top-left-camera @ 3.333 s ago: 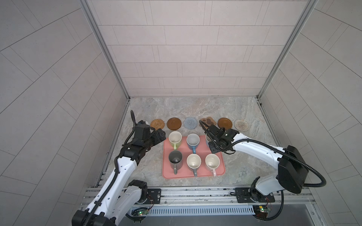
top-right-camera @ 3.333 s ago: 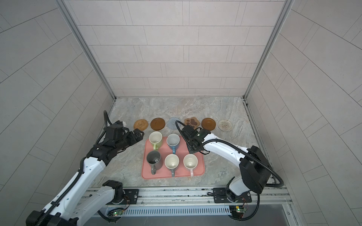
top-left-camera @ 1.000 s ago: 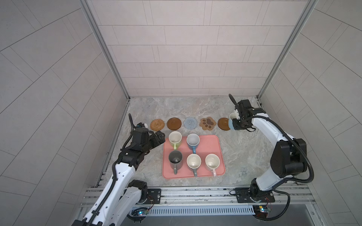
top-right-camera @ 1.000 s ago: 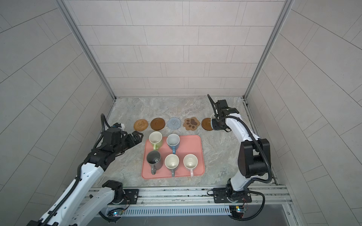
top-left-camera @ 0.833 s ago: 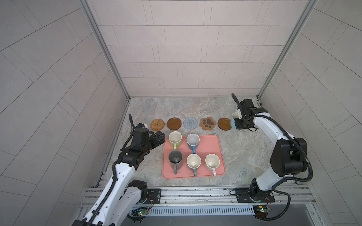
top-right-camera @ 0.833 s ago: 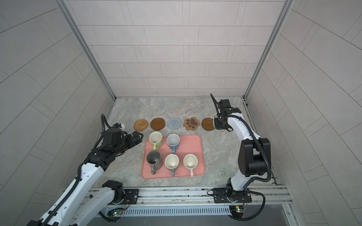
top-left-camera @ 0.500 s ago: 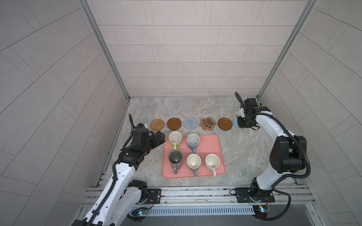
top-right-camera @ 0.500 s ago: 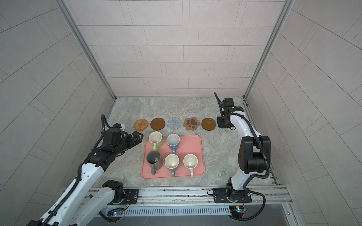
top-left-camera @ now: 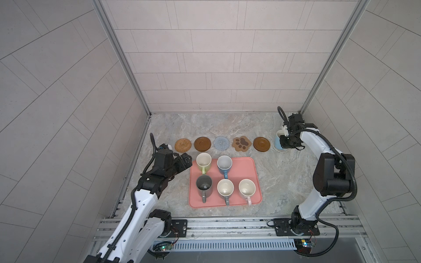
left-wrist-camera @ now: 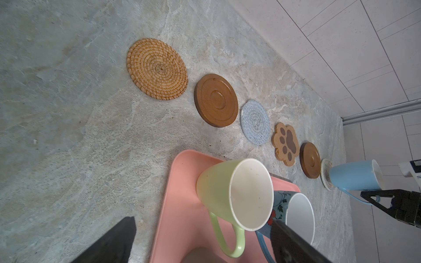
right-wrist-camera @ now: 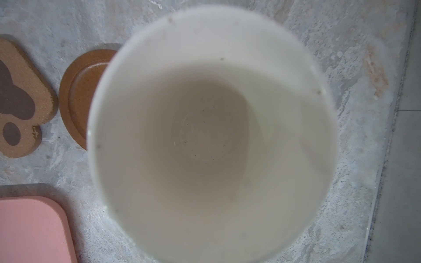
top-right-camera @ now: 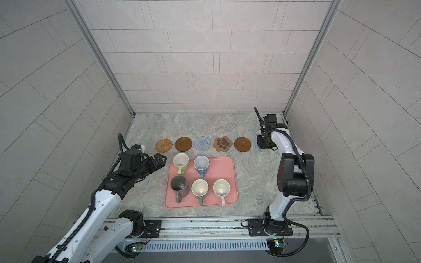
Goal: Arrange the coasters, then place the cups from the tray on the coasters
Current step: 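Lower the held mug onto the multicolour knit coaster with right gripper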
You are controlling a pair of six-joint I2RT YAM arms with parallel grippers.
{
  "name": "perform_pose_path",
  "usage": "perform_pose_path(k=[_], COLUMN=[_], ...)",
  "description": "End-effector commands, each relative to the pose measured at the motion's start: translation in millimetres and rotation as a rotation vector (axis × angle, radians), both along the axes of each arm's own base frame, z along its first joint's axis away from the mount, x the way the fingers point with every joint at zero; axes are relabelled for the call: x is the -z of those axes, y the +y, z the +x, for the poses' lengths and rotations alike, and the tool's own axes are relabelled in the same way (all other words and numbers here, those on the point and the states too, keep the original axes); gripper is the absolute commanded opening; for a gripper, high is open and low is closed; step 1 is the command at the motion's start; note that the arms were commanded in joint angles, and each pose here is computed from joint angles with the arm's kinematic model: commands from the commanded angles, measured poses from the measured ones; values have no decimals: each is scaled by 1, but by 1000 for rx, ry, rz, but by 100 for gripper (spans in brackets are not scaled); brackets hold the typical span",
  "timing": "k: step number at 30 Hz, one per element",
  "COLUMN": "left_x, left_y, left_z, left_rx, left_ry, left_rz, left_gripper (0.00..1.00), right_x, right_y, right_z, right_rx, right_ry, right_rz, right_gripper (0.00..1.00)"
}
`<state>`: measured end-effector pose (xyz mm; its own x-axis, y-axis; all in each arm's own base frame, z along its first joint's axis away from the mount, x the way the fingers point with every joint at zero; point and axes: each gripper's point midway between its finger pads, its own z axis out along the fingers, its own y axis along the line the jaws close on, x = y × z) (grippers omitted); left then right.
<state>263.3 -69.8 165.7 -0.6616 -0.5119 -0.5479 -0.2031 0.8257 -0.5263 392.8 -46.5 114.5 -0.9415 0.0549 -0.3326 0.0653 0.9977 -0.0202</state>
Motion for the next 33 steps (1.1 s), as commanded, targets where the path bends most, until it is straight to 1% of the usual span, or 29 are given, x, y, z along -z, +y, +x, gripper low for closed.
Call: perform_pose_path(k=[1, 15, 33], left_x=[0, -1, 0], left_y=[0, -1, -1], left_z=[-1, 1, 2], left_rx=[-11, -11, -4], left_ry=[-2, -6, -6], left_rz=[-9, -12, -8], left_gripper=[100, 100, 100], right_x=[-16, -11, 2], right_y=[-5, -20, -24], right_z=[18, 24, 22], right_rx=[-19, -9, -12], right_ry=[-71, -64, -37], right_rz=[-13, -45, -30], right_gripper=[4, 4, 4])
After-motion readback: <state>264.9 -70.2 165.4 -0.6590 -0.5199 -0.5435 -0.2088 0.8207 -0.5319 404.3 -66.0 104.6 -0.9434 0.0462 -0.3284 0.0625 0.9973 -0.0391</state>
